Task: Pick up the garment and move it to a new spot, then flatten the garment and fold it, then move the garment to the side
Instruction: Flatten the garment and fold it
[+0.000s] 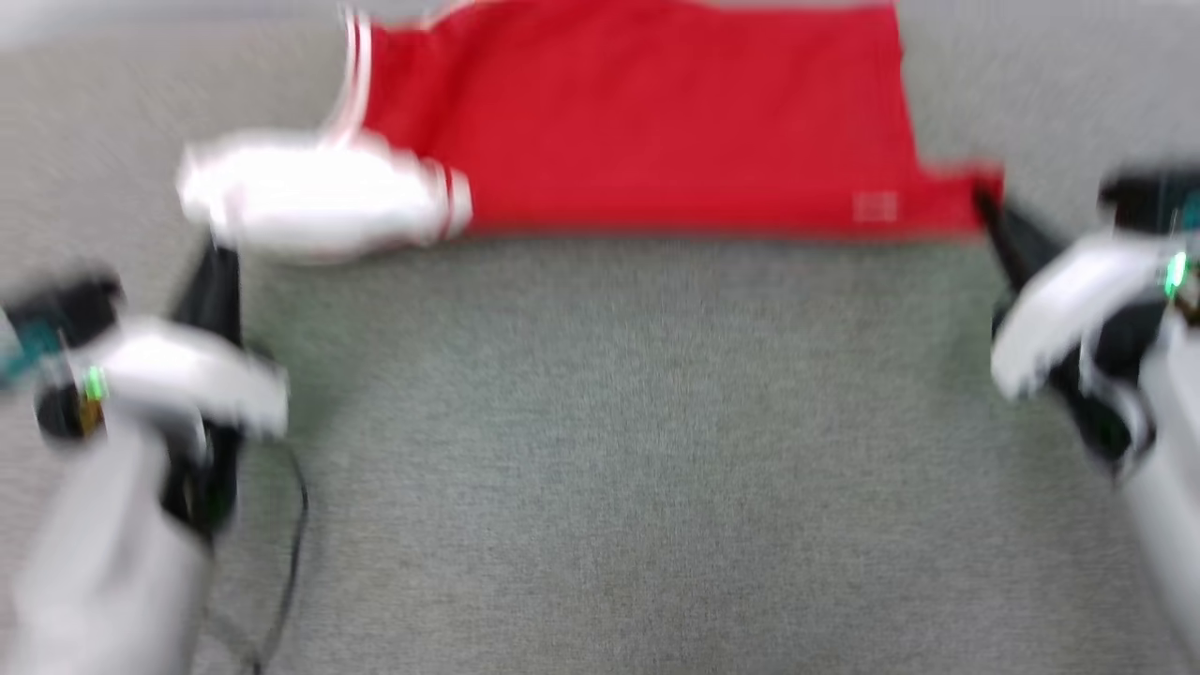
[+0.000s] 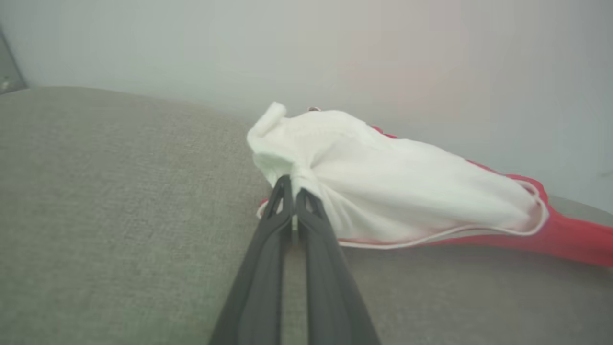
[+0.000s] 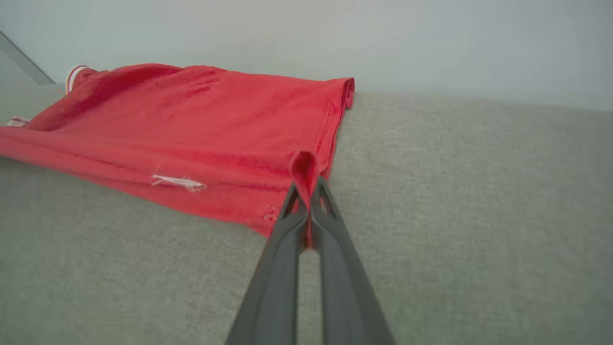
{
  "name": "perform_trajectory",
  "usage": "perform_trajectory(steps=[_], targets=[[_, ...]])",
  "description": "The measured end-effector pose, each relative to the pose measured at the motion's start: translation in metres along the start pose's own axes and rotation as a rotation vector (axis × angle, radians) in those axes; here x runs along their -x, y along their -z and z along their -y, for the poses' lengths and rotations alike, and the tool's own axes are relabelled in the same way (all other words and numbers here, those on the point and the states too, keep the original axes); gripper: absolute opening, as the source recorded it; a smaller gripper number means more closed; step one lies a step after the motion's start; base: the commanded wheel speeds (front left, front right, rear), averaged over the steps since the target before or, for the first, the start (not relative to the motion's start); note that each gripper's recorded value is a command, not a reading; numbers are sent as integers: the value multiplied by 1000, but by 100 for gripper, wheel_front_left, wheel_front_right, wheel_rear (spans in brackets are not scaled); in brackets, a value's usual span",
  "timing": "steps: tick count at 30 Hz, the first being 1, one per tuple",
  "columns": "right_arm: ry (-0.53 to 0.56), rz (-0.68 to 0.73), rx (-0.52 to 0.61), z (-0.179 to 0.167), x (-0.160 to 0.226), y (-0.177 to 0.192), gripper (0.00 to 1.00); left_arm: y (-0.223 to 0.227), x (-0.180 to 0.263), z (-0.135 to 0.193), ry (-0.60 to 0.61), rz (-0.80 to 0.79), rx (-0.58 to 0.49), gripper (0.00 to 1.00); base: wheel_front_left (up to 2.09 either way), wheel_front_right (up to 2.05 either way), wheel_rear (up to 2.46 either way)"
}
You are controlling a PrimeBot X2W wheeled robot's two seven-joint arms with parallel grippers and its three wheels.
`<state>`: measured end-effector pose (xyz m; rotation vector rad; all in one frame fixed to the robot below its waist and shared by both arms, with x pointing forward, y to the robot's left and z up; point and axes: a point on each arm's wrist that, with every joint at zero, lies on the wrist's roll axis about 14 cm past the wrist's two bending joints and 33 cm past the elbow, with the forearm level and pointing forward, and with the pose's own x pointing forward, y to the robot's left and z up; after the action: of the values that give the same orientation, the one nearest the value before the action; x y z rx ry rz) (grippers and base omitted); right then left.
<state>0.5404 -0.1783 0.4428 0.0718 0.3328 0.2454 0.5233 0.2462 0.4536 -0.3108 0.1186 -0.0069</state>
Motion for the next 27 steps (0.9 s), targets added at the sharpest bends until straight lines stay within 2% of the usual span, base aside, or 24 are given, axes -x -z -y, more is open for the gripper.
perform_trajectory(steps=[10, 17, 23, 27], targets=[[23, -84, -59, -10, 110, 48, 0, 31, 126, -8, -70, -97, -32, 0, 0, 0, 0], [46, -177, -127, -27, 173, 87, 0, 43, 195, -13, -151, -151, 18, 0, 0, 0, 0], [70, -244, -157, -36, 208, 104, 0, 52, 237, -17, -199, -208, 50, 0, 0, 0, 0], [83, -264, -164, -37, 219, 101, 0, 42, 240, -10, -185, -201, 55, 0, 0, 0, 0]])
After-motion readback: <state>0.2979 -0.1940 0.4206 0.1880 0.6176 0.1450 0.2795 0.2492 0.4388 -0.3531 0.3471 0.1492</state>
